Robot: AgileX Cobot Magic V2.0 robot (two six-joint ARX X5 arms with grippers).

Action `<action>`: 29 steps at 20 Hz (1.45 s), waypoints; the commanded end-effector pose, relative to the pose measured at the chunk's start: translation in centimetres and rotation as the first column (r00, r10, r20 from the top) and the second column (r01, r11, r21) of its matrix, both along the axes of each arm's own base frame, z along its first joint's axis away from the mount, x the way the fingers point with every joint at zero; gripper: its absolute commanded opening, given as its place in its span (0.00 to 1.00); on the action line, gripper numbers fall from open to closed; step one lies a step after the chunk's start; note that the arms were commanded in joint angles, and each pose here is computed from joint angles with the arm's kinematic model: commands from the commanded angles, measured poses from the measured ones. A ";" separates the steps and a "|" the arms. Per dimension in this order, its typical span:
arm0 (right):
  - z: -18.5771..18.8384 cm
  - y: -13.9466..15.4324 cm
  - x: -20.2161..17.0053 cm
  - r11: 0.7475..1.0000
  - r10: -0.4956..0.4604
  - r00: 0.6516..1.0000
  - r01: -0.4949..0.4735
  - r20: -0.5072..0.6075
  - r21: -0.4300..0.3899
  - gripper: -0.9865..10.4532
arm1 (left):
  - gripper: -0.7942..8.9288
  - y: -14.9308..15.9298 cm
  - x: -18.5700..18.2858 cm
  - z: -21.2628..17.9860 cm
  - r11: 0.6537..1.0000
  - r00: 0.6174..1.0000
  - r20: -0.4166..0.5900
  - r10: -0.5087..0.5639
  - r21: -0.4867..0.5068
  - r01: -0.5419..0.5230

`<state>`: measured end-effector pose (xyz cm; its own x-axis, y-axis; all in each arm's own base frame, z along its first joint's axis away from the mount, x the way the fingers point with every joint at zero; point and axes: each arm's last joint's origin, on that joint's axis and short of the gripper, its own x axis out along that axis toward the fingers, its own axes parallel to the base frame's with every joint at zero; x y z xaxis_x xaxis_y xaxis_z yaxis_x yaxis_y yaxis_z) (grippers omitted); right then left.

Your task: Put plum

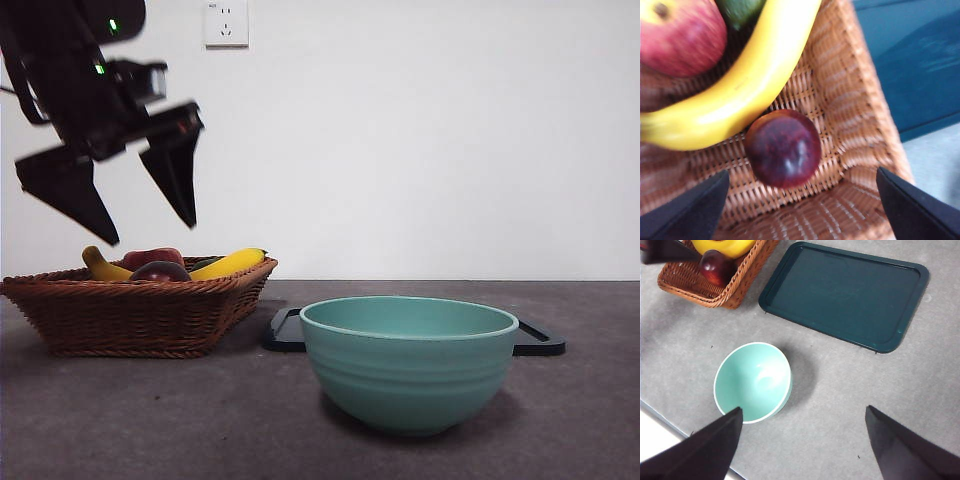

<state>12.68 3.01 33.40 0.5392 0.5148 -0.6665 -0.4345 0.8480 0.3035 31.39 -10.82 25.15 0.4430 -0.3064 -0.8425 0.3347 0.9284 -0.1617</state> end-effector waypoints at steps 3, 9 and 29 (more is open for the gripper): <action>0.6 0.1 0.1 1.000 0.005 1.000 -0.005 0.018 0.005 0.43 | 0.56 -0.9 1.7 -2.0 1.000 1.000 -0.021 -0.007 0.014 0.008; 0.6 0.1 0.2 1.000 0.005 1.000 -0.005 0.024 0.006 0.43 | 0.56 -1.2 2.5 -3.7 0.998 0.999 -0.036 0.013 0.061 -0.010; 0.6 0.1 0.2 1.000 0.005 1.000 -0.005 0.024 0.005 0.43 | 0.32 -1.7 2.2 -3.6 0.998 0.999 -0.035 -0.003 0.060 0.005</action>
